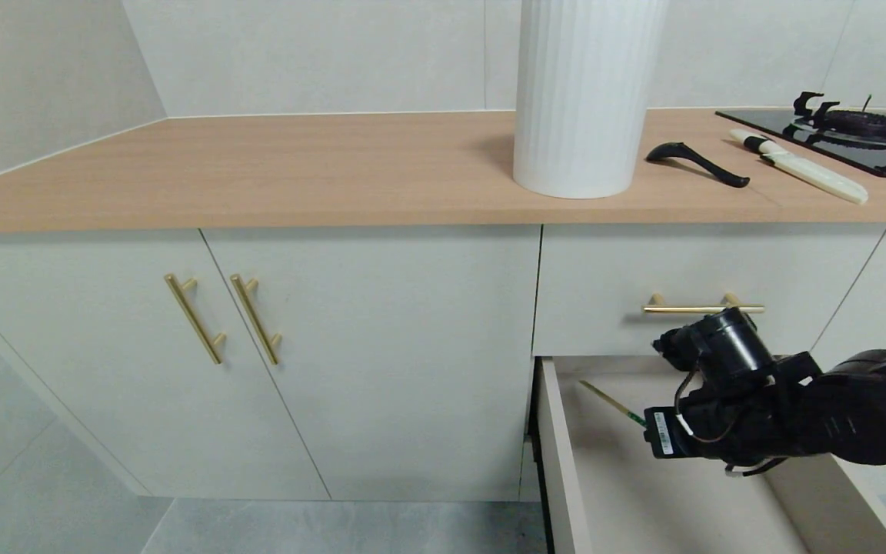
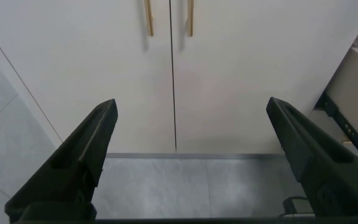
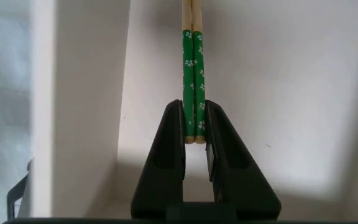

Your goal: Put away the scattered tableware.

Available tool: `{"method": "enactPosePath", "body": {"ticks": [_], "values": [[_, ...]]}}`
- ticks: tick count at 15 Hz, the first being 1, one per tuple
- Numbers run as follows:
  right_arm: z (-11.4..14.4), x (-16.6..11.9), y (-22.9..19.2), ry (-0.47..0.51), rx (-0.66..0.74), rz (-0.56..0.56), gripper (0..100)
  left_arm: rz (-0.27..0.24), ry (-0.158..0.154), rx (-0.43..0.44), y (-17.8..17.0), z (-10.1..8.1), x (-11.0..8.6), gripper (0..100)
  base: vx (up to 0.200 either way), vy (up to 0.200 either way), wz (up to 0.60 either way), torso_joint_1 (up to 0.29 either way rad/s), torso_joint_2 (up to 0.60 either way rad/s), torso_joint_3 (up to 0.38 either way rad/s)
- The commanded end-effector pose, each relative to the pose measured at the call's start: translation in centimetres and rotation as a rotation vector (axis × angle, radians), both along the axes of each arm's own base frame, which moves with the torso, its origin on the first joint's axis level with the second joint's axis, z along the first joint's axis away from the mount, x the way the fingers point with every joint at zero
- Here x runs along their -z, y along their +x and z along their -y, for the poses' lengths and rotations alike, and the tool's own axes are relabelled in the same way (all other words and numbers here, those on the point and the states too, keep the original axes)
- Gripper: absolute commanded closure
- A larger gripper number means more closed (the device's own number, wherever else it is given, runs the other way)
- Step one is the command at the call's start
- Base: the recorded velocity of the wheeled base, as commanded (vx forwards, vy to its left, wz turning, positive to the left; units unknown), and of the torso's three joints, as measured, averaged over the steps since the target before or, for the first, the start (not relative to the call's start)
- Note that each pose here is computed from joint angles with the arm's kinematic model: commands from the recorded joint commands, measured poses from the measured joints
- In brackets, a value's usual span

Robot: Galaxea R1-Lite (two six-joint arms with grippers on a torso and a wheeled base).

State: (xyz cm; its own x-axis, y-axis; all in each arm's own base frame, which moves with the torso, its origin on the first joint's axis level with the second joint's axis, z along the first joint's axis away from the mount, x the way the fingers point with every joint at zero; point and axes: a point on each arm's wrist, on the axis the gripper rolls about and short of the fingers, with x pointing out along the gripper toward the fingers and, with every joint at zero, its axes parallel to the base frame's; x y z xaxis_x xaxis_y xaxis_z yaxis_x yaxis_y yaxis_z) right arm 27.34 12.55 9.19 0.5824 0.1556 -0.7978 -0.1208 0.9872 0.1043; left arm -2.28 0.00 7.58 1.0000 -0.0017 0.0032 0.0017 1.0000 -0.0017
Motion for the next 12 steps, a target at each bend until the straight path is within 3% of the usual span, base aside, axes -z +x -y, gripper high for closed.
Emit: {"method": "enactPosePath", "body": {"ticks": [1,6,12], "values": [[-0.4,3.1,0.5,-0.040,0.000,-0.087,100,0.000,0.000,0.000,0.0,0.0,0.0,0,0.000,0.000,0.00,0.000,0.00,0.000],[-0.7,3.8,1.1,-0.033,0.043,-0.060,100,0.000,0.000,0.000,0.0,0.0,0.0,0,0.000,0.000,0.00,0.000,0.00,0.000],[-1.6,7.0,0.4,-0.093,-0.001,-0.160,100,0.000,0.000,0.000,0.0,0.0,0.0,0,0.000,0.000,0.00,0.000,0.00,0.000]]}}
